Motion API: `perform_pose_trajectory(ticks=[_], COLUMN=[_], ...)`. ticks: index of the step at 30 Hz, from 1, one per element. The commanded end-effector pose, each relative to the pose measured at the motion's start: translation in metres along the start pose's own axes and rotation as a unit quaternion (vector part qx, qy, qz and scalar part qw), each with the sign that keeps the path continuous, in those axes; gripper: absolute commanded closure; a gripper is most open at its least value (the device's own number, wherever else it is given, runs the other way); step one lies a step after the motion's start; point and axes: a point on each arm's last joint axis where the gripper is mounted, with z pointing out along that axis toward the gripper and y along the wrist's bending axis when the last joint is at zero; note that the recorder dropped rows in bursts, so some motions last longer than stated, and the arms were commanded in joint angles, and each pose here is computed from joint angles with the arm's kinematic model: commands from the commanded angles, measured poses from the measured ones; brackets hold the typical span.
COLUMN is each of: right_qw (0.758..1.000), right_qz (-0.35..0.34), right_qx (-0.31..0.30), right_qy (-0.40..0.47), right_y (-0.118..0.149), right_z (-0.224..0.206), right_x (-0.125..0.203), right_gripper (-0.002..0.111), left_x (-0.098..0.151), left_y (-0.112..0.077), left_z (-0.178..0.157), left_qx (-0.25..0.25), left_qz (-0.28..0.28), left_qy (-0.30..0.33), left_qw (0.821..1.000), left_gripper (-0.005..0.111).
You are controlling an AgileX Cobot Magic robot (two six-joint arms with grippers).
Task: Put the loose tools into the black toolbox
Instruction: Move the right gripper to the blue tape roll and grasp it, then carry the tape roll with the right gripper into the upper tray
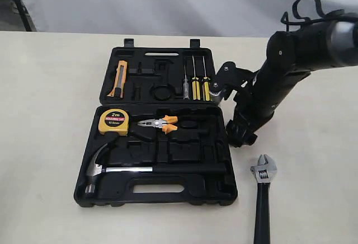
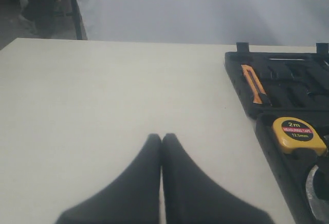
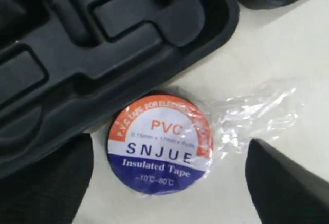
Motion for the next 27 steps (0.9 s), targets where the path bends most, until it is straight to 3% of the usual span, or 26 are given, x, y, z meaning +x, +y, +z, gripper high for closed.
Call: perform_pose_trajectory(ticks=[1, 3, 5, 12, 16, 19, 22, 27], right_qw=[1.0, 1.0, 1.0, 0.998, 0.996, 0.995, 0.988, 0.986], right_qz=[-0.01, -0.014, -0.022, -0.058, -0.065, 0.013, 0.11, 0.13], right_qx=[-0.008, -0.013, -0.016, 0.022, 0.065, 0.101, 0.09, 0.063], right_qy=[0.007, 0.012, 0.016, 0.011, 0.019, -0.018, -0.066, -0.083], right_y=[0.001, 0.002, 0.002, -0.003, -0.008, -0.013, -0.015, -0.003], right_z=[0.008, 0.012, 0.014, -0.013, -0.044, -0.068, -0.083, -0.084], right_x=[0.002, 0.003, 0.003, 0.002, 0.004, -0.003, -0.026, -0.088], right_gripper=[0.032, 0.033, 0.041, 0.108, 0.108, 0.108, 0.108, 0.108], left_x=[0.002, 0.002, 0.002, 0.002, 0.002, 0.002, 0.002, 0.002], left_y=[0.0, 0.0, 0.0, 0.0, 0.0, 0.0, 0.0, 0.0], left_z=[-0.001, -0.001, -0.001, -0.001, -0.001, -0.001, -0.001, -0.001], left_qx=[0.007, 0.007, 0.007, 0.007, 0.007, 0.007, 0.007, 0.007], left_qz=[-0.011, -0.011, -0.011, -0.011, -0.011, -0.011, -0.011, -0.011], left_qy=[-0.003, -0.003, -0.003, -0.003, -0.003, -0.003, -0.003, -0.003], left_qw=[1.0, 1.0, 1.0, 1.0, 1.0, 1.0, 1.0, 1.0], left_gripper=[0.105, 0.105, 0.105, 0.105, 0.105, 0.105, 0.105, 0.105])
